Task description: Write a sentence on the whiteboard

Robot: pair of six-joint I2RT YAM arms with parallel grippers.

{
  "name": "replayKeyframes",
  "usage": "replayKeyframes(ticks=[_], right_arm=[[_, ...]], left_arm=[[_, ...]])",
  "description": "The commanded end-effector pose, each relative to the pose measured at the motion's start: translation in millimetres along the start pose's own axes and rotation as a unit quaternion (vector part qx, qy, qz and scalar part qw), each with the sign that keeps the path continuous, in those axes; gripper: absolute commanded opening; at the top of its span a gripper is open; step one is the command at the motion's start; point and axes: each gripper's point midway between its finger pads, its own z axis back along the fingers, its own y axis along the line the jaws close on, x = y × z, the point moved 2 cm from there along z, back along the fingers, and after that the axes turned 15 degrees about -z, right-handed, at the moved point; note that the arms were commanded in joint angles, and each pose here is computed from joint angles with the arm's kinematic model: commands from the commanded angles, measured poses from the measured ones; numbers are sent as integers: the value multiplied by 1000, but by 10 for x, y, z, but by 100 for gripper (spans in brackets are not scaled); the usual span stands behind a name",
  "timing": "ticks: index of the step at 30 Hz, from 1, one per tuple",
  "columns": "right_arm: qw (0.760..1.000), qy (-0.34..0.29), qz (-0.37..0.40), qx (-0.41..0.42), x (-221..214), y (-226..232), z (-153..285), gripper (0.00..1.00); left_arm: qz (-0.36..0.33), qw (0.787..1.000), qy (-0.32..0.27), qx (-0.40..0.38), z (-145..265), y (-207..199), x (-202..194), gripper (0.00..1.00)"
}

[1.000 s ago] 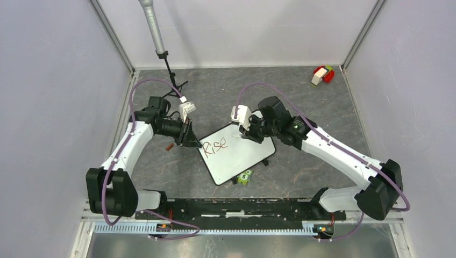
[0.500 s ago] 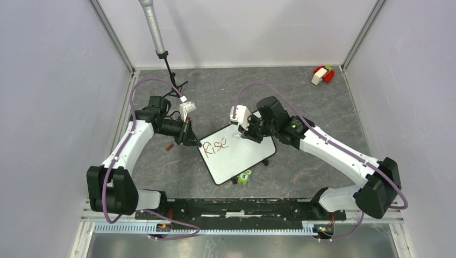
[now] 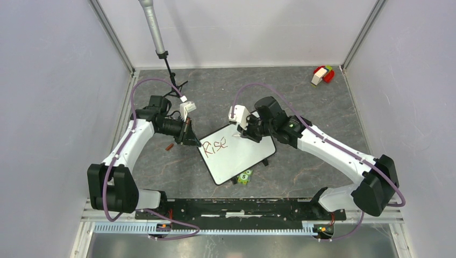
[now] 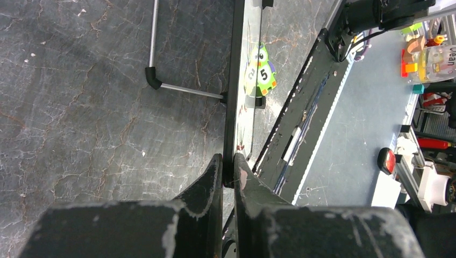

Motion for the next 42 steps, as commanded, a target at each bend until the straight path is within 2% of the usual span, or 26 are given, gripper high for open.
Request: replayKeyframes(ticks=[1, 8, 26, 42], right_arm=[[1000, -23, 10, -7, 148, -54, -43, 0], [1000, -24, 7, 9, 162, -4, -76, 0], [1000, 13, 17, 7, -205, 63, -115, 0], [999, -8, 25, -33, 50, -164, -1, 0]], left_arm=[[-13, 1000, -3, 2, 12, 12, 79, 2], [-13, 1000, -1, 2, 7, 23, 74, 3], [-9, 1000, 3, 4, -3, 47, 55, 3], [-10, 1000, 3, 5, 1, 47, 60, 3]])
